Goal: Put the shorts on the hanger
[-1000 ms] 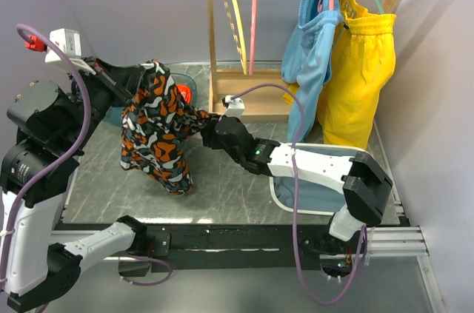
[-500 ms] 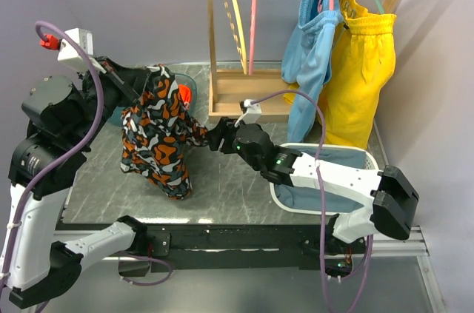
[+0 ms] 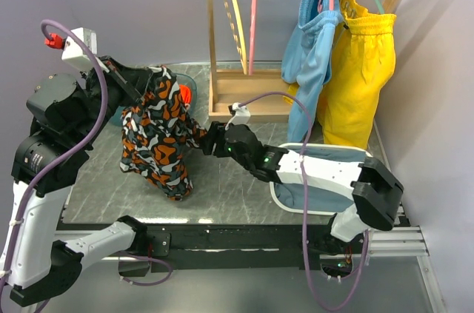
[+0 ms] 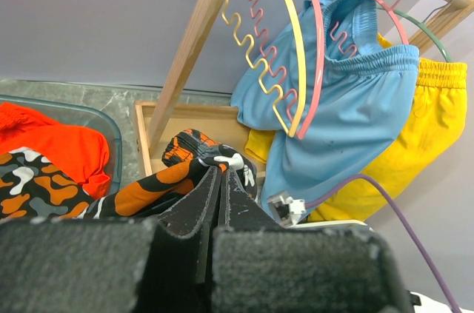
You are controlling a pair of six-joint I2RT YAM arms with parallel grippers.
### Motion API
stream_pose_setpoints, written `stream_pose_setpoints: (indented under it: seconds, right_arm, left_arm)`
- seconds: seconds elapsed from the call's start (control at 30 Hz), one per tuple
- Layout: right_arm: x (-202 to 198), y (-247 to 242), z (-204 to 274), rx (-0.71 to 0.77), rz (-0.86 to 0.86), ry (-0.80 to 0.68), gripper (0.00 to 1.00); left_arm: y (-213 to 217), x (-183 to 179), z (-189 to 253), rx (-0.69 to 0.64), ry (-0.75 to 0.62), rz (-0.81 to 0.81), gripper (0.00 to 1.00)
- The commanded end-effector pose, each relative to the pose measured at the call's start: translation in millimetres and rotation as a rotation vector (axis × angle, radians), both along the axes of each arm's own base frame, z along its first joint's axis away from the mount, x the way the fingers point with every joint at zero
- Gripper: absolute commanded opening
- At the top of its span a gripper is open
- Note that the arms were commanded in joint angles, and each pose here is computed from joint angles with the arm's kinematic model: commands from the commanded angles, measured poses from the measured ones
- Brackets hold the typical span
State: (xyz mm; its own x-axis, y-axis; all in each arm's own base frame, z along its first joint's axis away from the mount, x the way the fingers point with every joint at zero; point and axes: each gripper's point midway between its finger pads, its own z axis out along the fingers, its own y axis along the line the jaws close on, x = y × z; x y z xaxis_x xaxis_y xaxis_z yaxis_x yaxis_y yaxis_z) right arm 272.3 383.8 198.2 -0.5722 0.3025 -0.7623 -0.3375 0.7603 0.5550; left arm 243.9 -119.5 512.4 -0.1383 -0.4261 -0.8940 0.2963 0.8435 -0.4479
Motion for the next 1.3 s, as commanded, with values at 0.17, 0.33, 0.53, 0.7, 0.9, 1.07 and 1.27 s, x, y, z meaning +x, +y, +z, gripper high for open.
stream_pose_setpoints:
  seconds: [0.17, 0.33, 0.53, 0.7, 0.9, 1.07, 1.27]
  right_arm:
    - [39.0, 21.0, 23.5, 0.013, -0.075, -0.092, 0.46]
    - [50.2, 1.2, 33.1, -0.052, -0.156, -0.139, 0.00]
    - [23.4, -41.8, 91.4, -0.039, -0.199, -0.202, 0.00]
    - [-1.6, -70.2, 121.3, -0.057, -0.208, -0.226, 0.00]
    - [-28.2, -98.7, 170.0, -0.058, -0.230, -0.278, 0.00]
    - [-30.0, -115.3, 170.4, -0.133, -0.274, -0.296, 0.00]
    - [-23.5, -123.9, 135.4, -0.226, -0.323, -0.261, 0.00]
  left_arm:
    - [-3.9, -1.0, 2.6, -0.018, -0.016, -0.018, 0.01]
    - [3.5, -2.0, -10.4, -0.023, 0.002, 0.018, 0.01]
    - [7.4, 8.0, -56.5, -0.026, 0.088, 0.076, 0.03]
    - [11.2, 15.0, -108.3, 0.057, 0.152, 0.107, 0.10]
    - [1.0, 15.7, -141.3, 0.063, 0.204, 0.063, 0.32]
    - [-14.0, 13.2, -167.0, 0.071, 0.246, -0.017, 0.75]
    - [-15.3, 5.9, -201.5, 0.101, 0.335, -0.035, 0.86]
